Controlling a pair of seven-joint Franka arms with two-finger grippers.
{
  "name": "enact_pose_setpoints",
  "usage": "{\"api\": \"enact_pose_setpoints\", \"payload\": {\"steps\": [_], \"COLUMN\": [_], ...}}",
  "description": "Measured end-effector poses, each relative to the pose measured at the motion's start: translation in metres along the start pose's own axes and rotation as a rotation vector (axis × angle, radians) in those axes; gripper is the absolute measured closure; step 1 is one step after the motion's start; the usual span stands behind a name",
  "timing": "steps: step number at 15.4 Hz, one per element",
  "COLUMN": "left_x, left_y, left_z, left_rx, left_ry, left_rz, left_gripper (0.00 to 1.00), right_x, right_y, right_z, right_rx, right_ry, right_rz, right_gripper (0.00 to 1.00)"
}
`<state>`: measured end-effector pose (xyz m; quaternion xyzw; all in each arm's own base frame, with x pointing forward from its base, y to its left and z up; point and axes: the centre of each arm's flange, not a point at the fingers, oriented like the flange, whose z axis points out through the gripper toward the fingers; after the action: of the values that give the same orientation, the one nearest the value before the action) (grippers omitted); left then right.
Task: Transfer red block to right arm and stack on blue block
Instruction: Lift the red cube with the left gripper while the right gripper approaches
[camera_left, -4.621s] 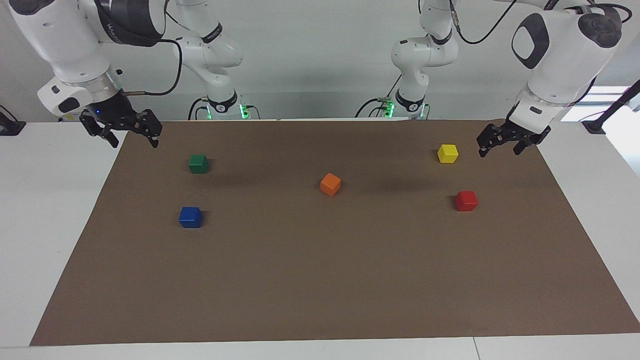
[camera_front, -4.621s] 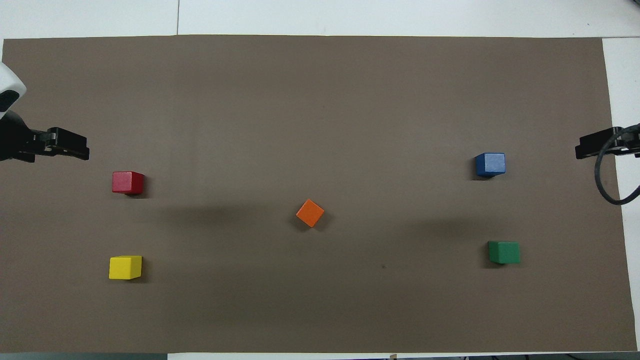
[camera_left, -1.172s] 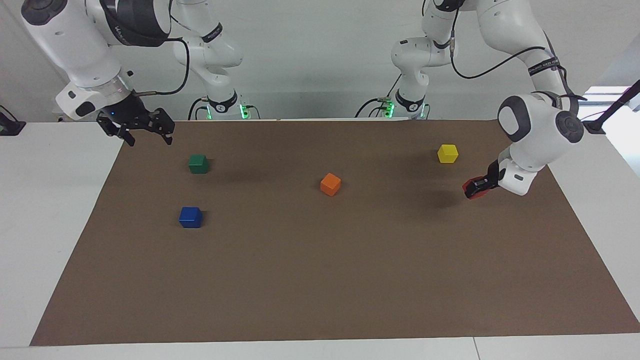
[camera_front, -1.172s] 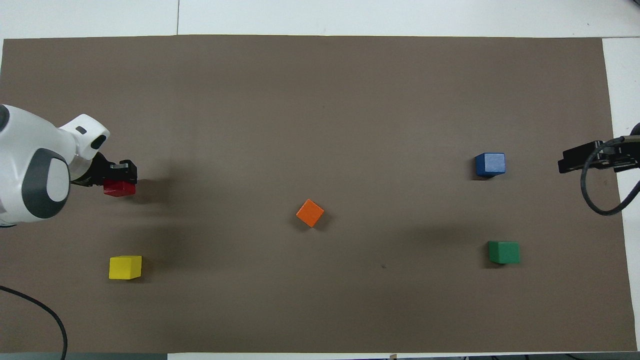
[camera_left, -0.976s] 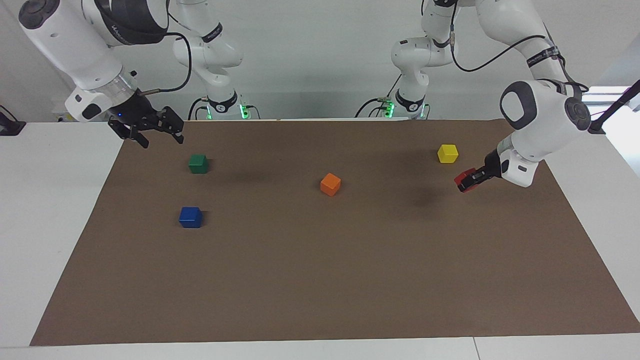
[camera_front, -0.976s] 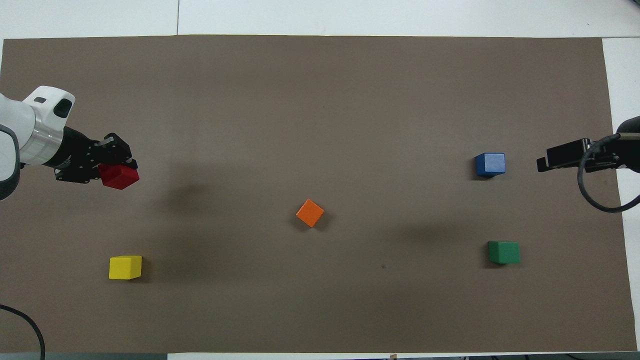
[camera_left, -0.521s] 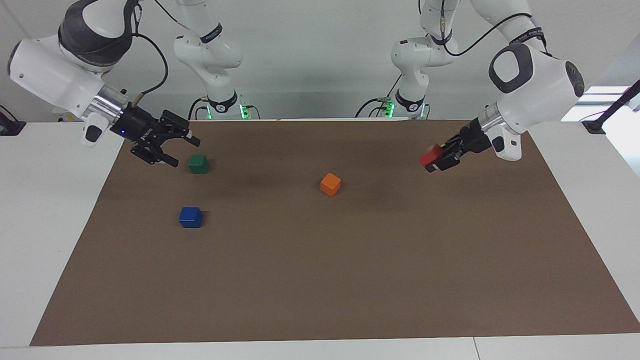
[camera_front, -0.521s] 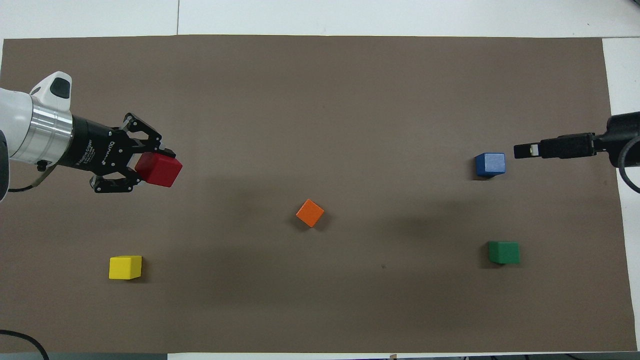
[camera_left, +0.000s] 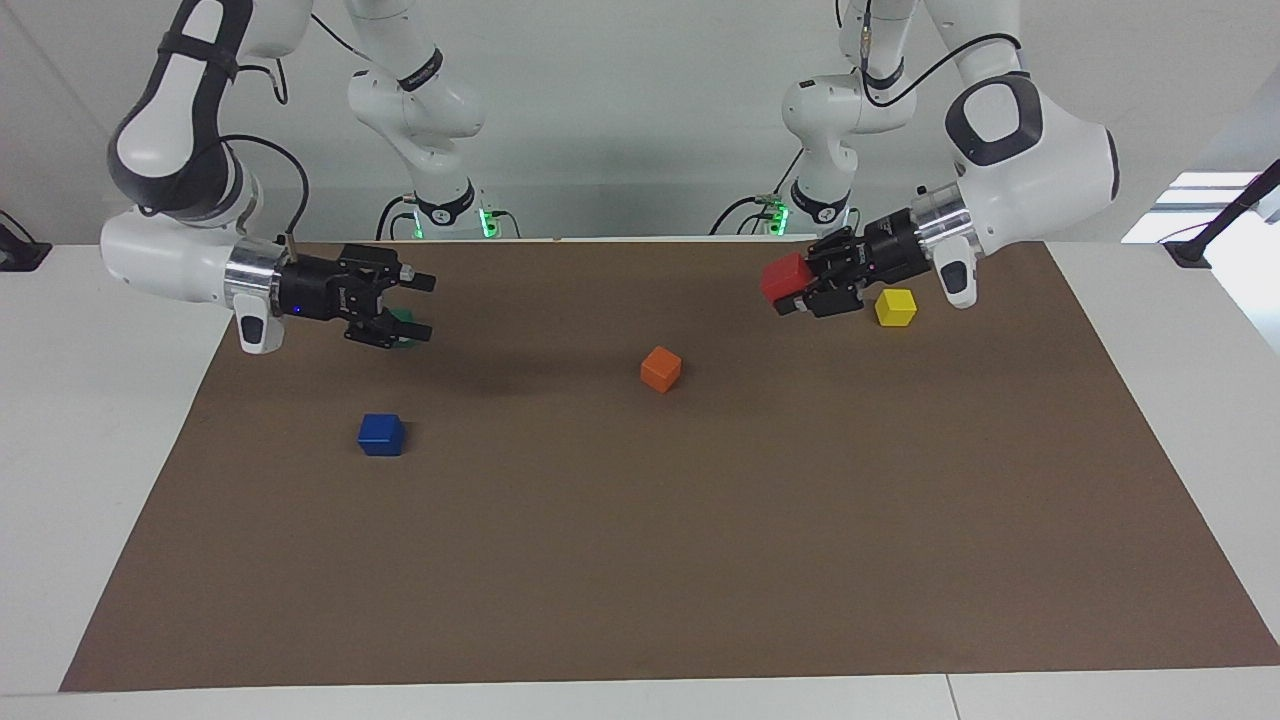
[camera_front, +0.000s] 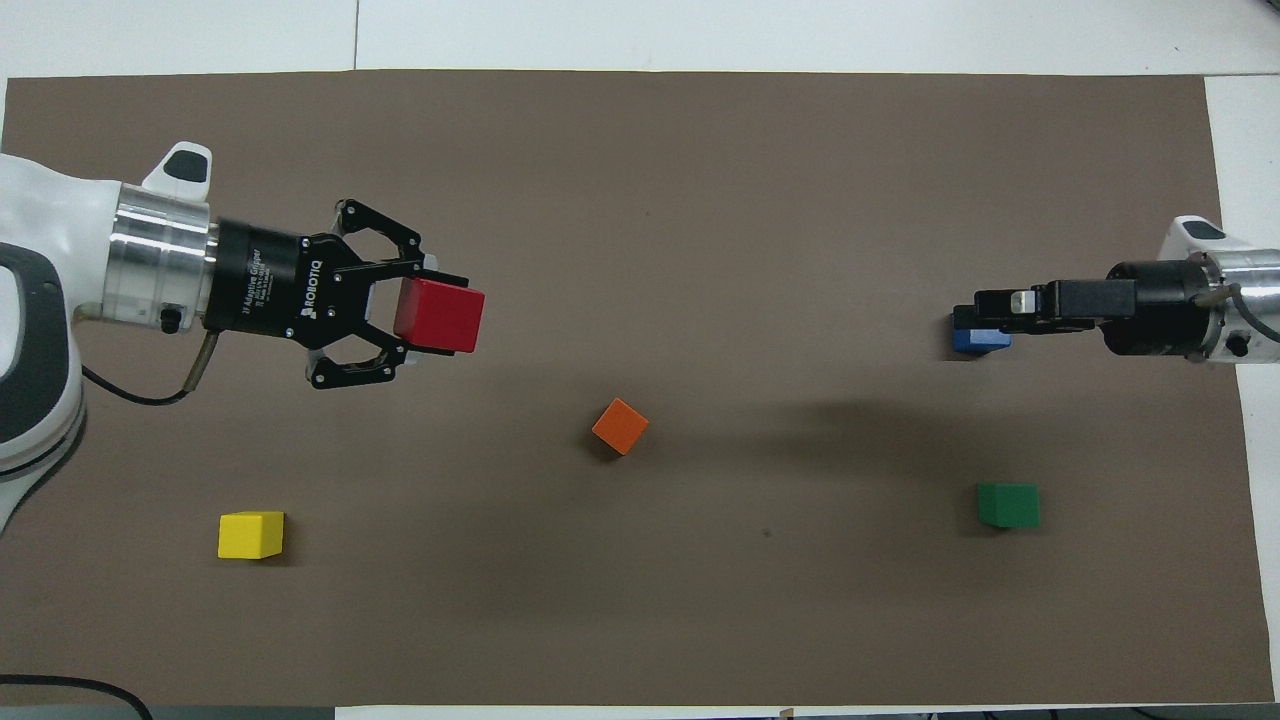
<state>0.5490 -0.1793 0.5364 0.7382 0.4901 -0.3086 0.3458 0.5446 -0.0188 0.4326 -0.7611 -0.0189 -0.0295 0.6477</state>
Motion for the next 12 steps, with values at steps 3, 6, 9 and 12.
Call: {"api": "enact_pose_setpoints", "payload": {"steps": [3, 6, 9, 12], "left_x": [-0.020, -0.041, -0.049, -0.055], "left_y": [-0.006, -0.012, -0.014, -0.014], "left_z": [0.047, 0.090, 0.121, 0.152], "left_rx": [-0.044, -0.085, -0.128, -0.190], "left_ry": [-0.083, -0.151, -0.242, -0.283], "left_rz": [-0.086, -0.196, -0.283, -0.351], "left_gripper": [0.46, 0.46, 0.46, 0.46], "right_x": [-0.006, -0.008, -0.009, -0.008], "right_y": [0.043, 0.068, 0.065, 0.062], "right_z": [0.009, 0.019, 0.025, 0.040], "right_rx": [0.193, 0.334, 0.366, 0.382], "right_ry": [-0.058, -0.080, -0.098, -0.119], "right_rz": [-0.018, -0.013, -0.018, -0.019], "right_gripper": [0.00, 0.00, 0.00, 0.00]}}
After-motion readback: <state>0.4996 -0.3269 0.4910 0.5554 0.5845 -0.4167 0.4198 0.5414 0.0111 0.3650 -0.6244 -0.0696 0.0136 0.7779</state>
